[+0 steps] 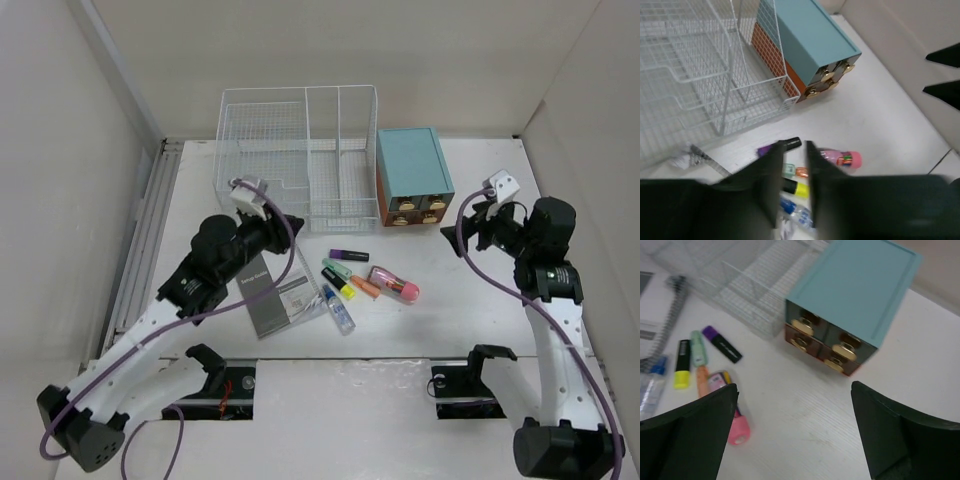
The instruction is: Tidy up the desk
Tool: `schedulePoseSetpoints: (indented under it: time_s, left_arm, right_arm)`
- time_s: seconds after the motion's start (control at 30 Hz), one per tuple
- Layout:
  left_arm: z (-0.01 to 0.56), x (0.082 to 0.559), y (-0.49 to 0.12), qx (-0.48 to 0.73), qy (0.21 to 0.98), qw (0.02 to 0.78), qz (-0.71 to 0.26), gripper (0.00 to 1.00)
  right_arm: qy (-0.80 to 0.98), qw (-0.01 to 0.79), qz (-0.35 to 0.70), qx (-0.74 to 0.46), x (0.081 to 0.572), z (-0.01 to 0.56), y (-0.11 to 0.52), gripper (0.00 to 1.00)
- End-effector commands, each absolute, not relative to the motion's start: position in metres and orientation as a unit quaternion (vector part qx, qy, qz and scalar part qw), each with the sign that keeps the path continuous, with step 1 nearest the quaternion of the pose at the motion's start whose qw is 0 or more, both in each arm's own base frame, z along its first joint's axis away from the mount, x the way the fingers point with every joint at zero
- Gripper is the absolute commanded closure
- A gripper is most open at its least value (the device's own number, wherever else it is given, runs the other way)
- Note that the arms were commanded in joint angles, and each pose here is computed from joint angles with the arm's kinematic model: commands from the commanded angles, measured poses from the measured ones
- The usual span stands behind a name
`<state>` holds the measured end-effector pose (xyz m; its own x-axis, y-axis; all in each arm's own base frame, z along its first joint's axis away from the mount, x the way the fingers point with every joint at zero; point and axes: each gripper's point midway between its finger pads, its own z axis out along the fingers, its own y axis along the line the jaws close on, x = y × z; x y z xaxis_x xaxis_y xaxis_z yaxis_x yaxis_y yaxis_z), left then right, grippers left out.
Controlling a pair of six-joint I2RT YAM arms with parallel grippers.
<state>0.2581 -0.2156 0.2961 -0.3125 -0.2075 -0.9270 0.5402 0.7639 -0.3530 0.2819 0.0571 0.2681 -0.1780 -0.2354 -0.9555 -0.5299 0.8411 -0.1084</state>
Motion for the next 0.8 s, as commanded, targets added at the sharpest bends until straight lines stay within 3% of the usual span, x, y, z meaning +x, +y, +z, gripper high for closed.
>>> schedulePoseSetpoints:
  time_s: [0.0,0.07,0.1,0.33,0.4,0.6,0.77]
  left_arm:
    - [0.302,0.239,-0.198,-0.009,0.738,0.555,-0.383,0.71]
    - [0.281,0.232,-0.191,-0.050,0.754,0.531,-0.383,0.43]
    - [0.273,0.234,-0.184,-0.093,0.758,0.521,-0.381,0.41]
    - [0.199,0.233,-0.162,-0.200,0.772,0.491,-0.351,0.40]
    - [0.183,0.232,-0.153,-0.220,0.769,0.493,-0.341,0.40]
    - [0.168,0.239,-0.129,-0.265,0.760,0.517,-0.292,0.40]
    - [0.145,0.244,-0.120,-0.281,0.773,0.513,-0.247,0.40]
  right_arm:
    - [0.684,0.599,0.219,-0.354,0.267,0.300,0.111,0.00]
    - [0.666,0.593,0.238,-0.384,0.271,0.310,0.131,0.00]
    - [0.675,0.568,0.261,-0.393,0.281,0.298,0.144,0.00]
    - [0.709,0.408,0.349,-0.457,0.295,0.225,0.262,0.03]
    - [0.716,0.398,0.365,-0.443,0.301,0.216,0.289,0.08]
    - [0.715,0.398,0.391,-0.422,0.309,0.187,0.358,0.08]
    - [0.734,0.390,0.426,-0.357,0.299,0.158,0.379,0.08]
